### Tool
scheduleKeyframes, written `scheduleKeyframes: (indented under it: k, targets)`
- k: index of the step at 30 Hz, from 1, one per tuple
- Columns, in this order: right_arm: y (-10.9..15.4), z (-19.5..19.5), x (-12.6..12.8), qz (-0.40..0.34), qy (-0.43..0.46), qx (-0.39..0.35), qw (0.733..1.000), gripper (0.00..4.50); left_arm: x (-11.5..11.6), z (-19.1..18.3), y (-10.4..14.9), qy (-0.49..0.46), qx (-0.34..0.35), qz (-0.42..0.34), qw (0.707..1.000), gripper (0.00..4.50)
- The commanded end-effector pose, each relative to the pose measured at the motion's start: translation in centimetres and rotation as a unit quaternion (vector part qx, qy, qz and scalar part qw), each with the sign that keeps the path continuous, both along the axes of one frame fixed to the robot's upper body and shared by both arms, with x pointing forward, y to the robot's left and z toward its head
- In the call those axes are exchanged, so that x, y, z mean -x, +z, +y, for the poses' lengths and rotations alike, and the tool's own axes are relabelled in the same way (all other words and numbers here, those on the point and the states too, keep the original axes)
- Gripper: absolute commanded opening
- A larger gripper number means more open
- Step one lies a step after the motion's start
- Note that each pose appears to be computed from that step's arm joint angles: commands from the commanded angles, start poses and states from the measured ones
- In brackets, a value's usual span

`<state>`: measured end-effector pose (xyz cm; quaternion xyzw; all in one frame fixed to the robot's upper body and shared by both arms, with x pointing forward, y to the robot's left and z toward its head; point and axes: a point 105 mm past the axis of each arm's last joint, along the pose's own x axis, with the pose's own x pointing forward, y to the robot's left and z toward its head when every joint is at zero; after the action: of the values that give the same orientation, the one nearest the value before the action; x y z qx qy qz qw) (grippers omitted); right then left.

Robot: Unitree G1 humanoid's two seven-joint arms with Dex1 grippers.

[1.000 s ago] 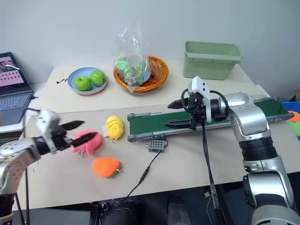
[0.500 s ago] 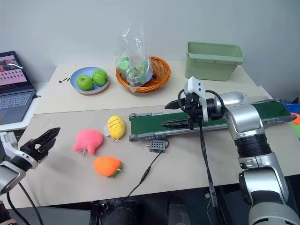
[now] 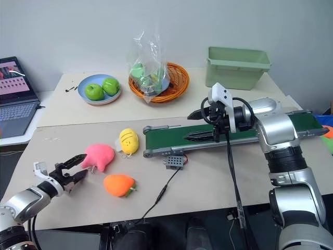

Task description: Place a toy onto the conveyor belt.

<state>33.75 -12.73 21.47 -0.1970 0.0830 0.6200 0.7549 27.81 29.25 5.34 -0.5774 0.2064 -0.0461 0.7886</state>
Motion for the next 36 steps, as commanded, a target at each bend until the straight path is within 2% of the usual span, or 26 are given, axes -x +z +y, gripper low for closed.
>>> scheduleKeyframes:
  k: [1,4,8,13,14,20,22,23,25,26,28,31,32,34,36]
  targets:
    - [1.8,-0.6,0.6,-0.030,-0.006,0.002,1.000,4.50,-1.3,-0.4,0.2,-0.007,0.002,-0.017,1.000,4.47]
    - [1.9,-0.8,0.8,-0.029,-0.011,0.007,0.999,4.50,-1.9,-0.6,-0.5,-0.010,-0.030,-0.017,0.999,3.68]
    - [2.0,-1.0,0.9,-0.029,-0.015,0.010,0.999,4.50,-2.1,-1.3,-0.7,-0.025,-0.032,-0.029,0.999,2.08]
    - [1.9,-1.0,0.8,-0.030,-0.016,0.011,0.999,4.50,-1.8,-2.5,1.4,-0.050,0.003,-0.091,0.995,0.30]
    - [1.8,-0.9,0.8,-0.030,-0.015,0.011,0.999,4.50,-1.7,-2.6,1.9,-0.053,0.003,-0.103,0.993,0.08]
    - [1.7,-0.5,0.6,-0.030,-0.009,0.009,0.999,4.50,-1.5,-1.2,4.4,-0.033,-0.084,-0.145,0.985,0.08]
    - [1.7,-0.5,0.6,-0.030,-0.007,0.009,0.999,4.50,-1.5,-0.2,5.7,-0.011,-0.135,-0.168,0.976,0.08]
    - [1.7,-0.6,0.6,-0.030,-0.007,0.010,0.999,4.50,-1.6,0.4,6.7,0.003,-0.187,-0.182,0.965,0.08]
    - [1.7,-0.6,0.5,-0.029,-0.007,0.010,1.000,4.50,-2.3,1.0,9.2,0.031,-0.296,-0.223,0.928,0.08]
    - [1.7,-0.6,0.5,-0.028,-0.006,0.010,1.000,4.50,-2.7,0.4,10.8,0.035,-0.329,-0.255,0.909,0.08]
    - [1.6,-0.4,0.5,-0.027,-0.002,0.008,1.000,4.50,-3.0,-1.9,13.4,0.009,-0.372,-0.325,0.869,0.08]
    - [1.9,-0.1,0.5,-0.029,0.002,0.001,1.000,4.50,-3.5,-4.7,14.8,-0.034,-0.441,-0.374,0.815,0.08]
    - [2.0,-0.1,0.4,-0.030,0.001,-0.001,1.000,4.50,-3.7,-6.1,14.9,-0.067,-0.485,-0.388,0.781,0.08]
    - [1.9,-0.2,0.5,-0.031,0.000,0.000,1.000,4.50,-4.1,-8.6,14.3,-0.135,-0.622,-0.397,0.661,0.08]
    - [1.8,-0.4,0.5,-0.029,-0.003,0.002,1.000,4.50,-3.9,-10.3,14.3,-0.160,-0.686,-0.424,0.570,0.08]
